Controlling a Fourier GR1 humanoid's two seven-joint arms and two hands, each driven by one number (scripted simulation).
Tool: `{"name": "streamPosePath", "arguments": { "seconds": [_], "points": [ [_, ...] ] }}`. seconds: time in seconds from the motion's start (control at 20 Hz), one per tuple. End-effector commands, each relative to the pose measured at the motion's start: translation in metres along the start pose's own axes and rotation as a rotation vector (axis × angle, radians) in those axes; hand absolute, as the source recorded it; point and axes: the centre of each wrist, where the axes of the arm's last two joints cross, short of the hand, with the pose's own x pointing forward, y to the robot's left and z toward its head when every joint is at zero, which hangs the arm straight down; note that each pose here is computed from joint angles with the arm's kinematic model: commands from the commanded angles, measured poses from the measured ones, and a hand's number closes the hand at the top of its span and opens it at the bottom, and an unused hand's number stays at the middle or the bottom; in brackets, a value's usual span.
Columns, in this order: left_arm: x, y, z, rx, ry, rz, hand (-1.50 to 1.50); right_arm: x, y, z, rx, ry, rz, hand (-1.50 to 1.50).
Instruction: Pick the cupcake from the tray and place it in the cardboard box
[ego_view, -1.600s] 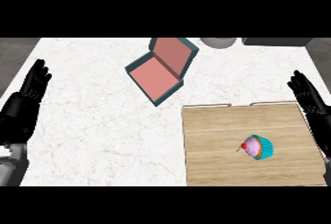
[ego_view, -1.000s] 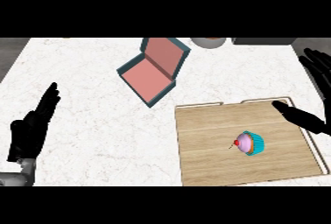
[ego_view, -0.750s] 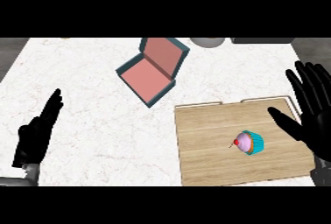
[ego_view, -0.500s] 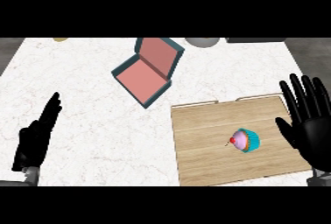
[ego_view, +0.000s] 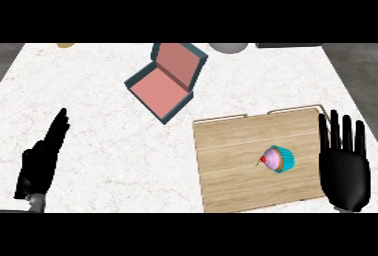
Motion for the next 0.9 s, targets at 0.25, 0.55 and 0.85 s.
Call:
{"name": "streamPosePath", "arguments": {
  "seconds": [0.25,0.55,0.85],
  "points": [
    [0.0,-0.02,0.001,-0.037,-0.03,0.003,0.0,0.108,-0.039,0.034,0.207,0.296,0.333,-1.5],
    [-0.002,-0.026,-0.001,-0.071,-0.039,0.007,0.0,0.166,-0.054,0.042,0.174,0.391,0.454,-1.5],
    [-0.002,-0.019,-0.001,-0.066,-0.036,0.008,0.0,0.175,-0.065,0.054,0.209,0.443,0.454,-1.5]
  ]
}}
